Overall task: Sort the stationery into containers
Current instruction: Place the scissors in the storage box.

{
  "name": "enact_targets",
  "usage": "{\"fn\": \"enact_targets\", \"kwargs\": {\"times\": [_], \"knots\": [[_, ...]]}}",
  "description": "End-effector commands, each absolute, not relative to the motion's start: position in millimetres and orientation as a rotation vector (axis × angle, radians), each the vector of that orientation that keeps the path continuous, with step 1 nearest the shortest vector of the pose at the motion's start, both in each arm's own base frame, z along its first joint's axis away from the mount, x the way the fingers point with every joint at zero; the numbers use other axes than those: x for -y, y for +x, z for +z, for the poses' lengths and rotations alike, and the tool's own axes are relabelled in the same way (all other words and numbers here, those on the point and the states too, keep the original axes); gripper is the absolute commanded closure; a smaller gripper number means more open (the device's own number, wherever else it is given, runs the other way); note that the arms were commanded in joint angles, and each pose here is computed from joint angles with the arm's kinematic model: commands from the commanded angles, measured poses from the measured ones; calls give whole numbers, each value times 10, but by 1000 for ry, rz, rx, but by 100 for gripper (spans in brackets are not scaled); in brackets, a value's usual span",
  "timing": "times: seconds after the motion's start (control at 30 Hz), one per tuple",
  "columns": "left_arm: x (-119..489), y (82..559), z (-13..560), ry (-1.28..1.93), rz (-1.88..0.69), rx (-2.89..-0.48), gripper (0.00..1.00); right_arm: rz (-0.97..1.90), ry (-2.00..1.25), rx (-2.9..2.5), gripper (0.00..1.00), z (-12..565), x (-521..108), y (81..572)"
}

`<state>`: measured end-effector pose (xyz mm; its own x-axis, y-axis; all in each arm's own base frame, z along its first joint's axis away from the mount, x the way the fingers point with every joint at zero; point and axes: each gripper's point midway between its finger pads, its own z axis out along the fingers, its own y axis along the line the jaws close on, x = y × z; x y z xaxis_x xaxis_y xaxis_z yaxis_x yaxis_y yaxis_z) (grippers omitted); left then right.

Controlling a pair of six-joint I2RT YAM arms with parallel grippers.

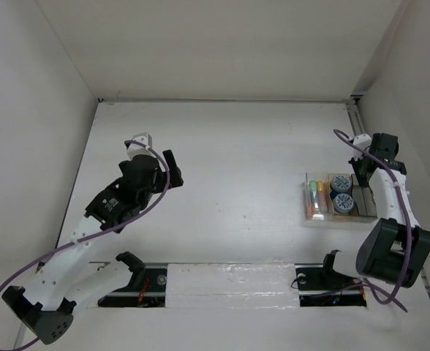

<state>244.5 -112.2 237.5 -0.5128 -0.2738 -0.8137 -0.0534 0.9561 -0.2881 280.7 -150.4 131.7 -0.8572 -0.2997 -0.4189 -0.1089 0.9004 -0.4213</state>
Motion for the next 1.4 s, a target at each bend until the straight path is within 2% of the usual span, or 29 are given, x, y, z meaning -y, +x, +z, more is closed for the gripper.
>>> {"fn": "enact_targets", "kwargs": {"times": [0.0, 0.23, 0.77, 1.37], "knots": [[1086, 2452, 2417, -255, -274, -2075, 0, -506, -268, -2460, 100, 1542, 1526, 3152], [1097, 2446, 2414, -240, -277, -2080, 0, -484, -228, -2485, 100, 1446, 1550, 3238], [1152, 2407, 2443, -224, -292, -2069, 0, -585, -110, -2508, 100, 1276, 1637, 3007], [1152, 2407, 2443, -224, -292, -2069, 0, -517, -123, -2589, 100, 1040, 1593, 3025]]}}
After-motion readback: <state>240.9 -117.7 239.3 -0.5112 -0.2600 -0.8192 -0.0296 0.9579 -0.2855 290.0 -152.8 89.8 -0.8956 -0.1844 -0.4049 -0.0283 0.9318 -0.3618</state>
